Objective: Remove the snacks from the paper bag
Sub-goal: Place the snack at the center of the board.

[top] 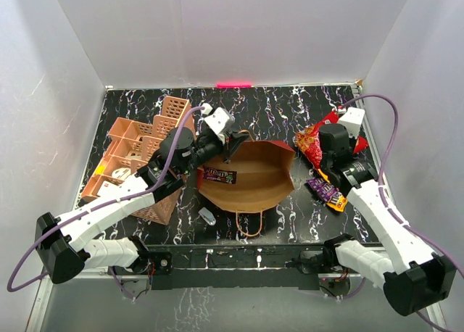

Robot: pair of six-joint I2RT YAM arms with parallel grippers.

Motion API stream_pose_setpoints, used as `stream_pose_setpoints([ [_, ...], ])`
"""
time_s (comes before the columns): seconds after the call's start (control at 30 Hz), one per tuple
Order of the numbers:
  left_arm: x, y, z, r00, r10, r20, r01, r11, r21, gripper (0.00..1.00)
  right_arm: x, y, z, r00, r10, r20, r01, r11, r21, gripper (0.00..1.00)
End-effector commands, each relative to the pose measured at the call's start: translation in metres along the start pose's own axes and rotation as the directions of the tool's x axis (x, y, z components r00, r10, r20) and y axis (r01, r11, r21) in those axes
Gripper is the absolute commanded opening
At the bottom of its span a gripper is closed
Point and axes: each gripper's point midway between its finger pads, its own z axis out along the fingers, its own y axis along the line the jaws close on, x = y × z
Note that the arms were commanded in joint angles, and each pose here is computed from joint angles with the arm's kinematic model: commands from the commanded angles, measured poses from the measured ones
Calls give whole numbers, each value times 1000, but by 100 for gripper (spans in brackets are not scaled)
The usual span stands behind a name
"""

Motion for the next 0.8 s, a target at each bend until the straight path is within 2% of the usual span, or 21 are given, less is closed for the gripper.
stream_pose_setpoints([
  [0.0, -15, -6, -4, 999, 1, 48, -2, 1000, 26, 0, 7, 7, 26, 997, 73, -9, -74, 996, -56, 7],
  [0.13, -10, -12, -1, 999, -16, 46, 14, 998, 53, 0, 10, -2, 54, 997, 63, -38, -63, 998, -6, 7],
  [0.33, -9, -16, -1, 999, -24, 41, 21, 997, 71, 0, 7, -9, 88, 998, -41, -56, 46, 995, 88, 7],
  [0.6, -19, -19, -6, 998, -19, 64, 14, 997, 79, 0, 0, 11, 120, 993, -101, -58, 105, 991, 82, 8],
  [0.77, -27, -19, -11, 996, -9, 84, 2, 997, 78, 0, 17, 11, 129, 986, -135, -95, 144, 984, 101, 16],
])
